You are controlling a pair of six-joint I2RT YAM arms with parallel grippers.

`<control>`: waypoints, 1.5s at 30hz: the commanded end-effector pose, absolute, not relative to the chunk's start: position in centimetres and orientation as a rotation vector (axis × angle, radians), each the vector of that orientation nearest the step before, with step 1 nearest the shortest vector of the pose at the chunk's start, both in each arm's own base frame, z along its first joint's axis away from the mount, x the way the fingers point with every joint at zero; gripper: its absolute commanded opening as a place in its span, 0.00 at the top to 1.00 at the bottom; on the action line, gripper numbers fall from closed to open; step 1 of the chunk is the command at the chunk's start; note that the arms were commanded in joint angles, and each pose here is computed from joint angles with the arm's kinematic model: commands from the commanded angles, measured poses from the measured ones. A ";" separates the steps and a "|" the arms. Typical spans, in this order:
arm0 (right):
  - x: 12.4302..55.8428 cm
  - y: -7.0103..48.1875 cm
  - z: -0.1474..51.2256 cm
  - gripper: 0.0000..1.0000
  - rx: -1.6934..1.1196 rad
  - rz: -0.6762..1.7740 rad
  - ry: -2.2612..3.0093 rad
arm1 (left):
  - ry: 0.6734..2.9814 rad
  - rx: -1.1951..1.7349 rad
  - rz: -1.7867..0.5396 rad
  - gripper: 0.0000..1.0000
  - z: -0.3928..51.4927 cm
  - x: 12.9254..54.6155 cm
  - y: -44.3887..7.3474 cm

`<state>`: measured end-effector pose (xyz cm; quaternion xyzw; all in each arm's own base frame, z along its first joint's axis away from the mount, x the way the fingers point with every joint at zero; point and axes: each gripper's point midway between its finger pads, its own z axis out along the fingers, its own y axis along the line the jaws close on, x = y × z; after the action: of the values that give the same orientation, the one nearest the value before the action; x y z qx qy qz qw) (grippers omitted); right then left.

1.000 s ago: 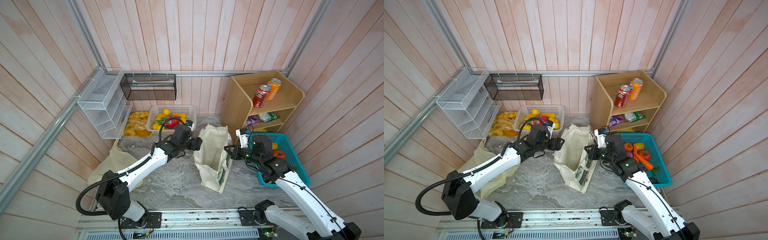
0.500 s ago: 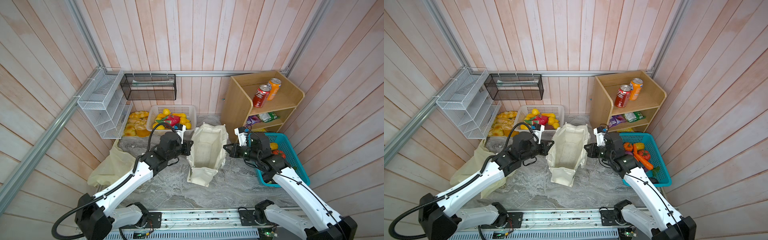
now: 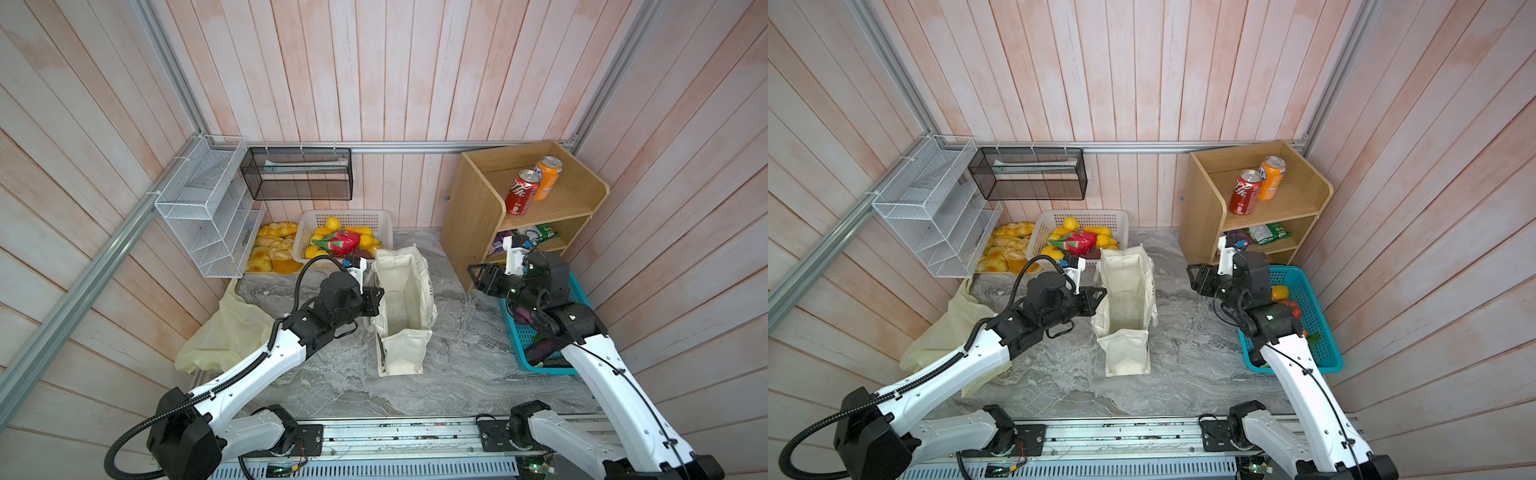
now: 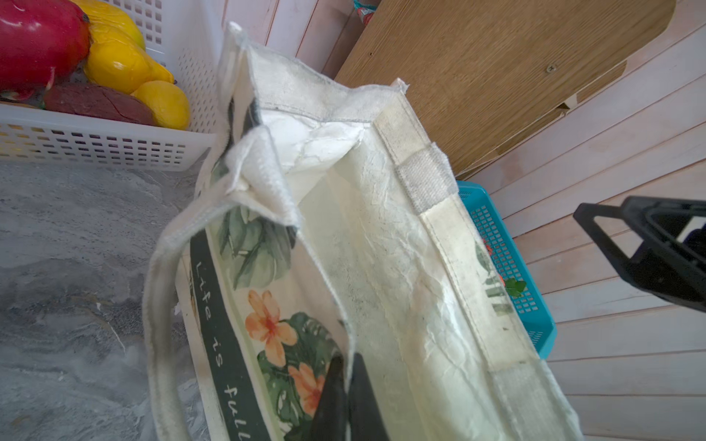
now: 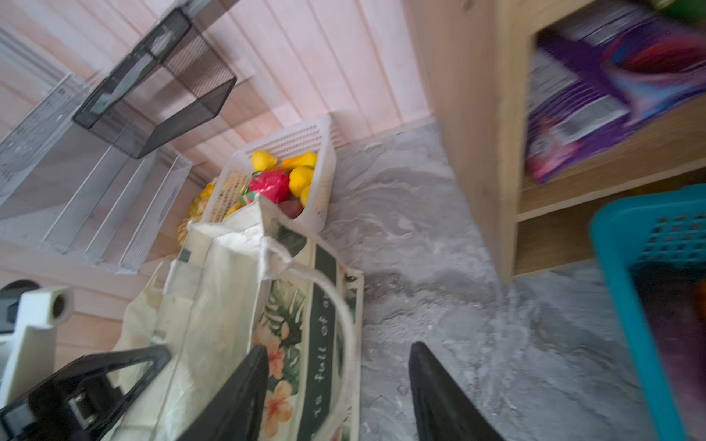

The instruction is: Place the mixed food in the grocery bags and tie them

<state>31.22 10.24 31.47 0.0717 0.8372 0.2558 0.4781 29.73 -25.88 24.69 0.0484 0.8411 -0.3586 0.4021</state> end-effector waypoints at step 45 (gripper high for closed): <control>48.1 10.6 29.7 0.50 0.109 0.541 2.029 | 2.064 0.209 -1.105 1.00 27.0 26.7 -28.2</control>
<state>49.74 9.56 26.85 0.0569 0.8510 0.1772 0.4910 26.63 -27.58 25.23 0.0772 0.8241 -0.4172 0.3752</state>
